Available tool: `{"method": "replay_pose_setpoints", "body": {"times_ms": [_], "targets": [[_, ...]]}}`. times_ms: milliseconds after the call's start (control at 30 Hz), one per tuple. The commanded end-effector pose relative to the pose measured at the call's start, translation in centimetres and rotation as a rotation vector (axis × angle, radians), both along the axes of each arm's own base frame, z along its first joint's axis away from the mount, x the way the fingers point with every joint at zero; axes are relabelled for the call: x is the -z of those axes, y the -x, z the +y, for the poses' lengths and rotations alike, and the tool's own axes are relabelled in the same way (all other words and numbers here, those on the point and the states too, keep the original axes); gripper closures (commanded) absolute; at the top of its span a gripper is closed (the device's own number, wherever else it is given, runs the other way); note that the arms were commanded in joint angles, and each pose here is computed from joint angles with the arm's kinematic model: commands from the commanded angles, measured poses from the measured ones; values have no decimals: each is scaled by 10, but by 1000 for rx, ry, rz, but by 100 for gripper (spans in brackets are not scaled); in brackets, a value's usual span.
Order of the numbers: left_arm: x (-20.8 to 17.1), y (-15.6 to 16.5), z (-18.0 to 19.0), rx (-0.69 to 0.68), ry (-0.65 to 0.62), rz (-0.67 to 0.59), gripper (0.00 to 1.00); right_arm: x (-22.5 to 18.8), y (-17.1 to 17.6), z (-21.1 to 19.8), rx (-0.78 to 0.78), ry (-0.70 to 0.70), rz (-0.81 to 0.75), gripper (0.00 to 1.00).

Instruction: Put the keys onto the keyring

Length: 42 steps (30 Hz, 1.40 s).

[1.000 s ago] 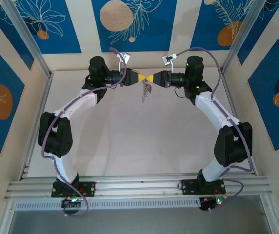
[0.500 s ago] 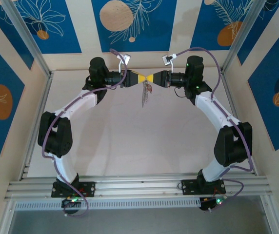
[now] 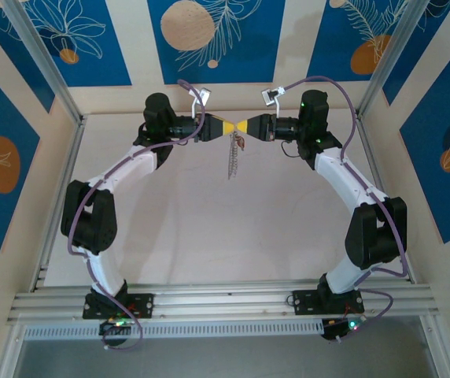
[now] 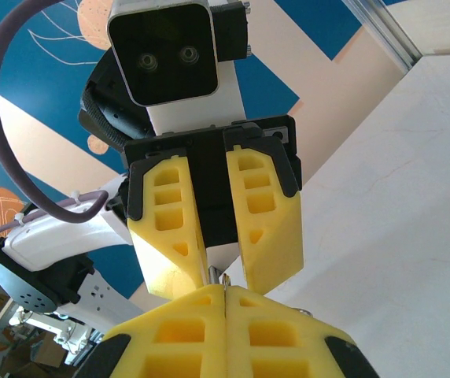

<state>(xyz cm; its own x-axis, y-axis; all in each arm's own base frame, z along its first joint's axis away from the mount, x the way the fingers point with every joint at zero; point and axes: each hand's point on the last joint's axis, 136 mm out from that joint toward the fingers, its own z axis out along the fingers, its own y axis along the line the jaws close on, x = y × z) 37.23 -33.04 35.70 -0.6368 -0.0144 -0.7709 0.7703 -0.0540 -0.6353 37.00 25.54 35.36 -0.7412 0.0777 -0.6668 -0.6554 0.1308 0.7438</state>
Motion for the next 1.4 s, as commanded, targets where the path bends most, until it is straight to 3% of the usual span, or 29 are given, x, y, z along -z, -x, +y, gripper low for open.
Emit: {"method": "replay_pose_setpoints", "body": {"times_ms": [0, 467, 600, 700, 800, 1000, 1367], "targets": [[-8, 6, -3, 25, 15, -44, 79, -14, 3, 3, -13, -9, -48, 100], [-9, 5, -4, 21, 17, -46, 83, -12, 6, 6, -28, -5, -44, 100], [-9, 6, -5, 23, 18, -49, 88, -13, 7, 6, -23, -4, -45, 100], [-8, 8, -5, 26, 18, -48, 100, -13, 6, 6, -18, -3, -45, 100], [-8, 10, -4, 21, 19, -48, 100, -16, 4, 3, 0, -4, -39, 100], [-12, 12, 0, -17, 34, -48, 100, -21, 4, -13, 69, -22, -31, 74], [-28, 21, 6, -88, 92, -61, 100, 0, 33, -34, 252, 30, -53, 44]]}}
